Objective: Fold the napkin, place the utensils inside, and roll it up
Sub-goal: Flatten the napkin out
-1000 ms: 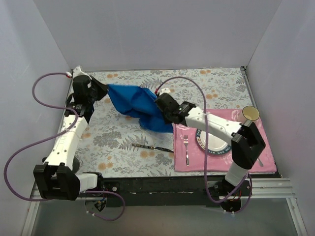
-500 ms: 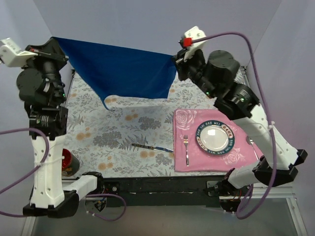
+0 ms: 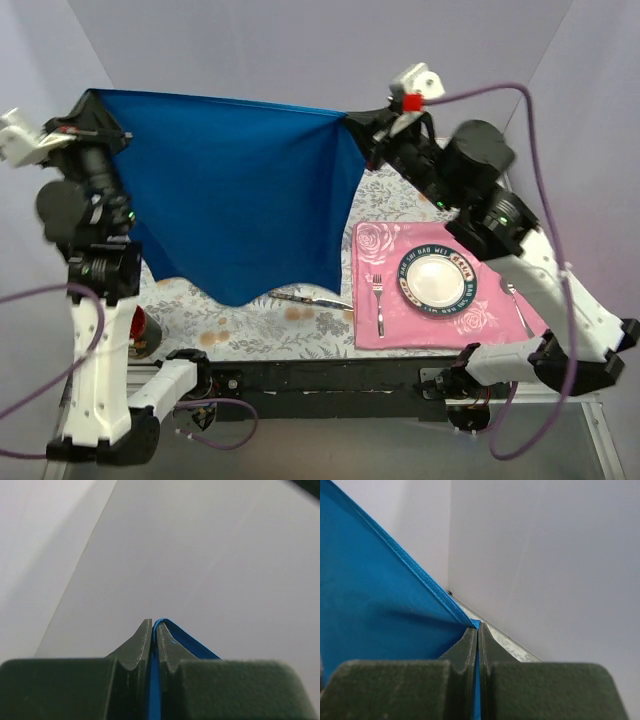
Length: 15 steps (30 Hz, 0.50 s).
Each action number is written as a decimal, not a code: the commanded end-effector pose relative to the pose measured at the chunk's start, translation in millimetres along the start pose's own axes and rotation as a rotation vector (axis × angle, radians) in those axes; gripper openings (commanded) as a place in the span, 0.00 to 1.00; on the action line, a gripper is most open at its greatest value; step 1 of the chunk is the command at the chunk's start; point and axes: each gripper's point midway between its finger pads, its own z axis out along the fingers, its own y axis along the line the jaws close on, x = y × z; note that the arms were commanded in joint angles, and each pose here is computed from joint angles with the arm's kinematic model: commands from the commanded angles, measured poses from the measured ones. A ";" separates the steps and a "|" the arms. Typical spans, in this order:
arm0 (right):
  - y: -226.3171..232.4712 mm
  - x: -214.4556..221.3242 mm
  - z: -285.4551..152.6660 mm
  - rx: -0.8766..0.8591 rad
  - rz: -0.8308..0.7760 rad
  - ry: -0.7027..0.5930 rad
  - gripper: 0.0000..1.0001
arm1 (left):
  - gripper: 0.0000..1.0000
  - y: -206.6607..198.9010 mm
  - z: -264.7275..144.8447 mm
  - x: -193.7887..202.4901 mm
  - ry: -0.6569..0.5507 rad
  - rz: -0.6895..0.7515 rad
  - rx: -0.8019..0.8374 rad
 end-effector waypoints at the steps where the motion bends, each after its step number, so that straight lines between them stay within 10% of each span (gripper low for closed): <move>1: -62.2 91.1 63.5 0.211 0.017 0.148 0.01 | 0.00 74.6 44.9 107.4 0.090 0.257 -0.258; 10: -150.5 287.1 143.1 0.272 0.075 0.457 0.01 | 0.00 209.6 93.2 351.4 0.375 0.669 -0.430; 13: -178.0 341.3 160.6 0.316 0.070 0.485 0.02 | 0.04 276.6 88.1 404.9 0.393 0.857 -0.709; 14: -193.4 344.7 167.3 0.358 0.077 0.485 0.02 | 0.09 280.4 93.0 415.2 0.398 0.868 -0.728; 15: -210.3 360.6 178.4 0.416 0.084 0.503 0.02 | 0.50 285.4 96.4 424.4 0.401 0.886 -0.733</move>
